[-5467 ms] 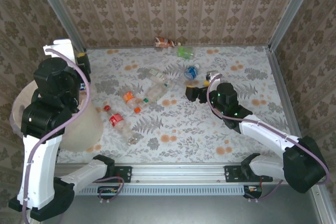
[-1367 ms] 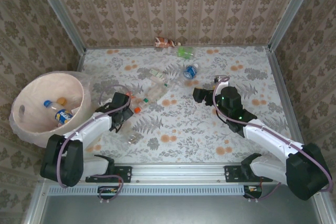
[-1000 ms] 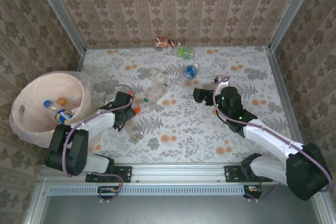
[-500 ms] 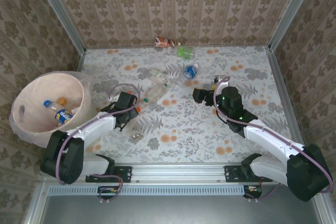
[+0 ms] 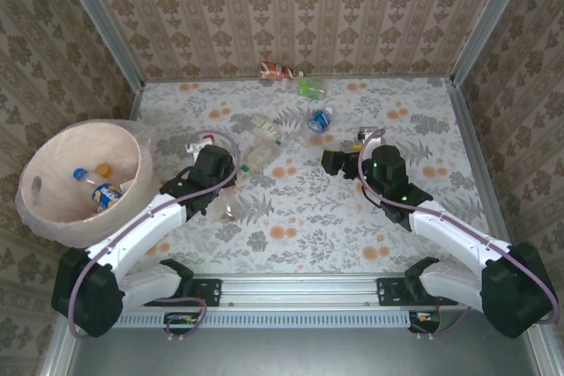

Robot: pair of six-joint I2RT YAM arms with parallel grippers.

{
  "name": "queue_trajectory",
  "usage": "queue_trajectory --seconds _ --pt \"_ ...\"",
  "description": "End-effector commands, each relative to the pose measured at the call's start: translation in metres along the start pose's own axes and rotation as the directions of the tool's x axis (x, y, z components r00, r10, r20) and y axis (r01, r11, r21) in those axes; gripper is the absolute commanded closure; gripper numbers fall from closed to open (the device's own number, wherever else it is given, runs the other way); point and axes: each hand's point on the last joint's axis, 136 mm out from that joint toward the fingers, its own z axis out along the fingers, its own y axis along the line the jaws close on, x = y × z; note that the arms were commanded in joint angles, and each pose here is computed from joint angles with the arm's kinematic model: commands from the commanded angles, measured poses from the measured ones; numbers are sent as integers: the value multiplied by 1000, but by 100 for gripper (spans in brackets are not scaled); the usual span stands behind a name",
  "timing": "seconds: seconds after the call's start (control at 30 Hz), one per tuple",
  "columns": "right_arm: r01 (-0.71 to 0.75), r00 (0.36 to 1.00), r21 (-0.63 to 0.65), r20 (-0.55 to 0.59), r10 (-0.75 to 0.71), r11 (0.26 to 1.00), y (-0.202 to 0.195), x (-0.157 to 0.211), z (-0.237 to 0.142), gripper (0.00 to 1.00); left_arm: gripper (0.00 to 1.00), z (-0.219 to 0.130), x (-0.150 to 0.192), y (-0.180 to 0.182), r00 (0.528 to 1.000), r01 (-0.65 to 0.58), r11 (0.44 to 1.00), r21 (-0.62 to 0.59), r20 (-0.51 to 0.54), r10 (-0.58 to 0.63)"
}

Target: Put the plastic bottles in the bin

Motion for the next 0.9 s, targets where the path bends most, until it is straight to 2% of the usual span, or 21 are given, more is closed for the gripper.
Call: queue_trajectory --seconds 0.0,0.17,0.37,0.57,0.77,0.87 --pt "14 999 -64 30 -12 998 14 -13 0 0 48 -20 -32 -29 994 -68 992 103 90 59" --pt "16 1000 -116 12 -15 993 25 -13 2 0 49 -39 -55 -54 985 -125 975 183 144 99" --pt "40 999 -186 -14 -43 982 43 -10 5 0 48 -71 -96 -81 956 -210 940 269 257 140" --pt "44 998 -218 -28 -51 975 54 -8 10 0 48 -112 -135 -106 895 -348 879 326 394 208" --pt "51 997 -242 -44 -63 969 65 -5 15 0 48 -155 -175 -110 828 -418 863 282 510 234" --pt "59 996 -248 -51 -74 967 68 -2 17 0 50 -172 -196 -91 809 -391 903 180 535 244"
